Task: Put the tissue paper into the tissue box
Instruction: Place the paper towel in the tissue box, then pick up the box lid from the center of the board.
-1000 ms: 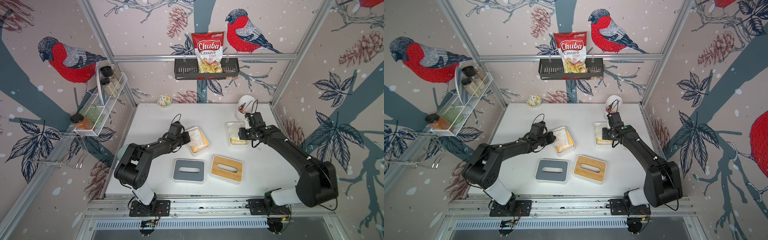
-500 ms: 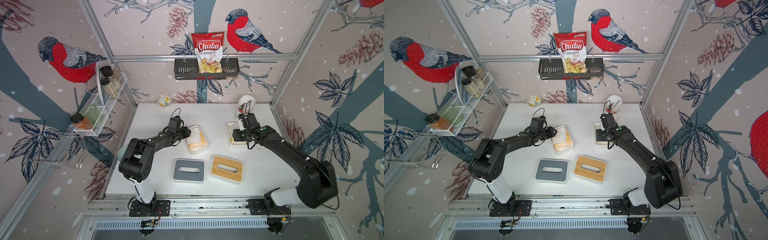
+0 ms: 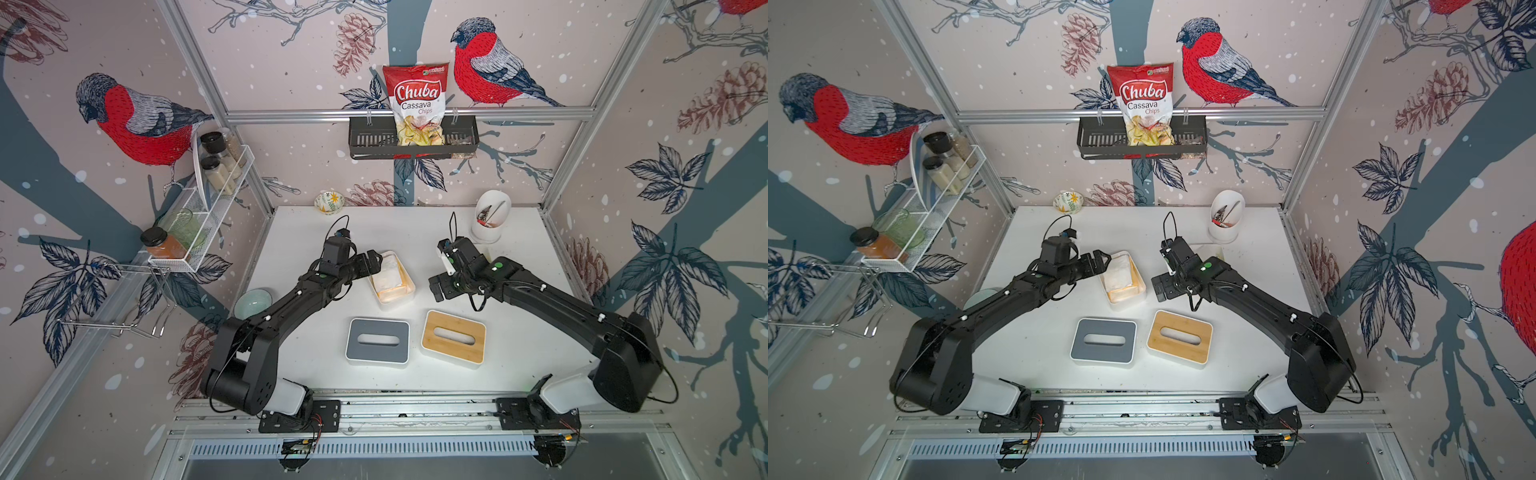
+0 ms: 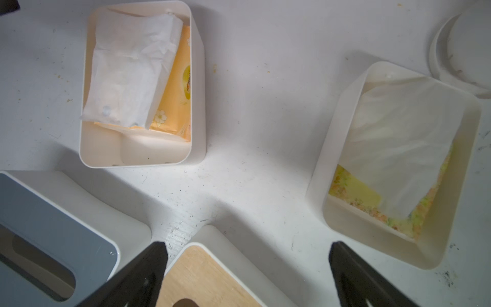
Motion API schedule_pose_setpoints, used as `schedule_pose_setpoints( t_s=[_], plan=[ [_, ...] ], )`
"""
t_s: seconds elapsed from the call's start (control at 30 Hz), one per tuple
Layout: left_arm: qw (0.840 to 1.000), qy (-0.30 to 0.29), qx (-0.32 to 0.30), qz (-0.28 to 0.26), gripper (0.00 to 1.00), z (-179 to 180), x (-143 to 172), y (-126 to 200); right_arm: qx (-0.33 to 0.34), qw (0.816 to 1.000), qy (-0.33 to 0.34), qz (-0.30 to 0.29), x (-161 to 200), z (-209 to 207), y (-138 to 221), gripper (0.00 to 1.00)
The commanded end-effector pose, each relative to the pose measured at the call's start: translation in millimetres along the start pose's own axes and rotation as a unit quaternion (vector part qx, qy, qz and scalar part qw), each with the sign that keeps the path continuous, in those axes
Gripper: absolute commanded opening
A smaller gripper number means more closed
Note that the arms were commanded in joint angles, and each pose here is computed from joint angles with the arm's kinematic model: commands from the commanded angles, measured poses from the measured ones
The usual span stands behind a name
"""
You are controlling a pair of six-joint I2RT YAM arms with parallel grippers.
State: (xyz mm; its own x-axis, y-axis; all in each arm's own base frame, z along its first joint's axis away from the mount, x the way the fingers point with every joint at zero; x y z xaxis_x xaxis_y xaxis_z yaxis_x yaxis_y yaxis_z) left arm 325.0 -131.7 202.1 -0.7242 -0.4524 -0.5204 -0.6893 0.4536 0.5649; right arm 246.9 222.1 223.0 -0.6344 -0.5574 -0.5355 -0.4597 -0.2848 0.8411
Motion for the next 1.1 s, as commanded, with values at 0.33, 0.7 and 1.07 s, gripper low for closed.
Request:
schedule_pose_setpoints(
  t_s=[0.33,0.7,1.07],
  plan=[
    [0.995,0.065,0.002,-0.072,0.84,51,41,51,-0.124,0.985,0.116,-0.037,-2,105,24,1.0],
    [0.994,0.082,0.013,-0.07,0.79,61,52,46,-0.144,0.968,0.203,0.016,8,156,-29,1.0],
    [0.994,0.087,0.011,-0.071,0.69,69,54,47,-0.154,0.962,0.224,0.034,2,178,-54,1.0]
  ],
)
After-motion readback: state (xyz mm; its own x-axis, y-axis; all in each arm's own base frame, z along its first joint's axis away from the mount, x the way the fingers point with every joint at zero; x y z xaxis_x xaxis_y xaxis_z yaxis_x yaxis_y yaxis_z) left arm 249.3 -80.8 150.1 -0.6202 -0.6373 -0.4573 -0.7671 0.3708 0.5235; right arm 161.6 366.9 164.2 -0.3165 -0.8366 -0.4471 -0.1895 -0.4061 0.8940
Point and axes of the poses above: each gripper's point midway between its finger pads, its own y axis back along the fingers, its own z axis along the line the jaws close on, x = y × z, the point moved 8 cm from there along y, back along the fingers, and after that the axes turned 10 degrees about y, right-handed, at the moved point
